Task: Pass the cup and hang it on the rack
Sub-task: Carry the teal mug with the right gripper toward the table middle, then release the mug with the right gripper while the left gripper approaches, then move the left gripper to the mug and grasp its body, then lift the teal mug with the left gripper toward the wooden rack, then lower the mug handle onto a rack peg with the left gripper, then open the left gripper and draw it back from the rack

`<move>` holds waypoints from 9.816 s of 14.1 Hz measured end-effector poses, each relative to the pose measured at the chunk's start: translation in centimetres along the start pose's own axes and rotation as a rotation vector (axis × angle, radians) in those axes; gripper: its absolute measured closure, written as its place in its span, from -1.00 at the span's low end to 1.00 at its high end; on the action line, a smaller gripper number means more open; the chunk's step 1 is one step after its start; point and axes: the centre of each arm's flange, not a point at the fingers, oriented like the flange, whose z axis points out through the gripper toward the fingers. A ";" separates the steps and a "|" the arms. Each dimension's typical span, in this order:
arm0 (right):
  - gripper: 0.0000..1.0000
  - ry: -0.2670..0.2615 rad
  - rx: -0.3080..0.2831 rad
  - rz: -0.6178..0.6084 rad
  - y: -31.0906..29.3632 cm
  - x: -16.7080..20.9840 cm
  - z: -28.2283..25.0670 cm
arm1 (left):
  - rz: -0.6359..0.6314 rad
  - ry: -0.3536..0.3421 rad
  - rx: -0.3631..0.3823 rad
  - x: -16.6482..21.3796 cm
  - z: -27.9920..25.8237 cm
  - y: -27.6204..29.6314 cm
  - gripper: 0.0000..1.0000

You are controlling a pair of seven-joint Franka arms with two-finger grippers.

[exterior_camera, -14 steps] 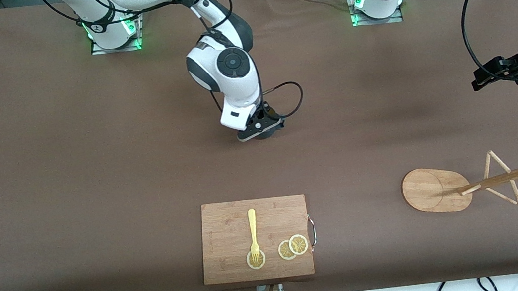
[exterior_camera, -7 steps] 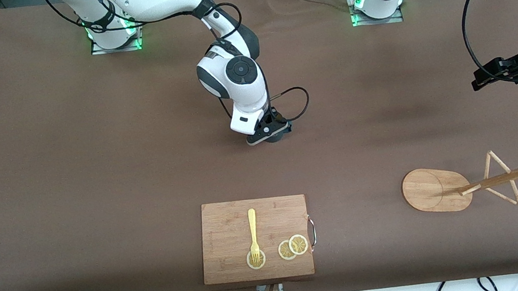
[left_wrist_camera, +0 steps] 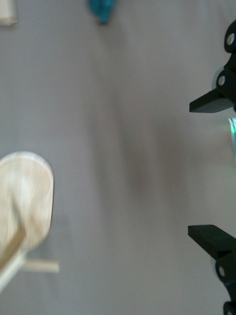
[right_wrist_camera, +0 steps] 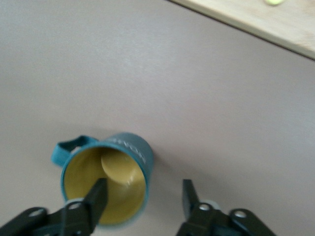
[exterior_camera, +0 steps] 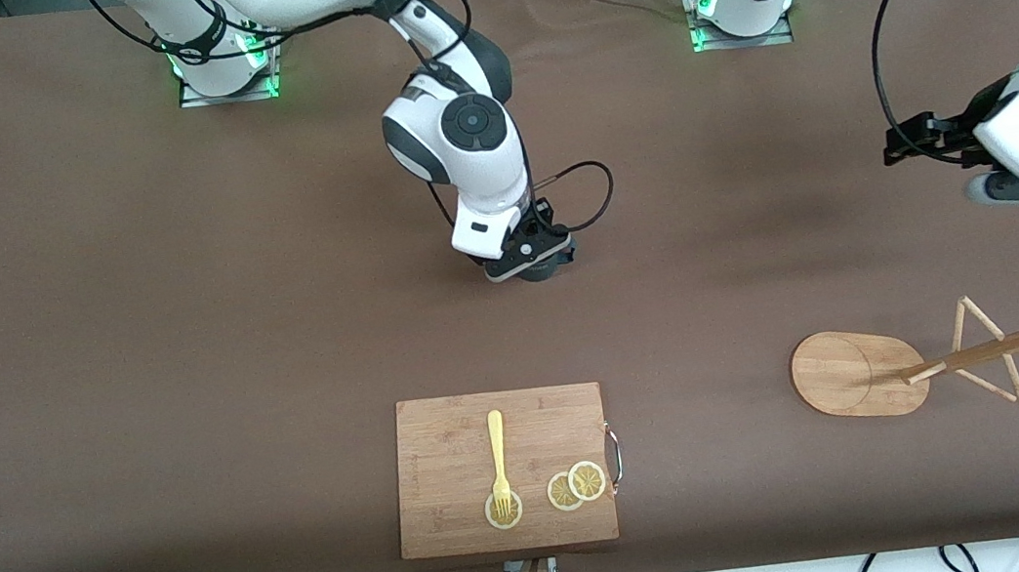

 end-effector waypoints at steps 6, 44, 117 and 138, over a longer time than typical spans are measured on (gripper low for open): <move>-1.00 -0.106 -0.139 0.069 12.2 0.3 -13.4 | 0.462 -0.045 -0.277 2.1 8.0 2.0 -1.00; -1.00 -0.140 0.006 0.173 53.6 -14.3 -27.0 | 1.230 1.105 -0.575 5.0 45.9 20.2 -1.00; -1.00 -0.155 0.011 0.141 52.5 -13.5 -26.3 | -0.326 0.752 -1.828 -1.3 32.3 -23.4 0.58; -1.00 -0.157 0.012 0.134 52.5 -13.5 -26.2 | -0.320 0.642 -1.764 -1.4 33.8 -26.4 -1.00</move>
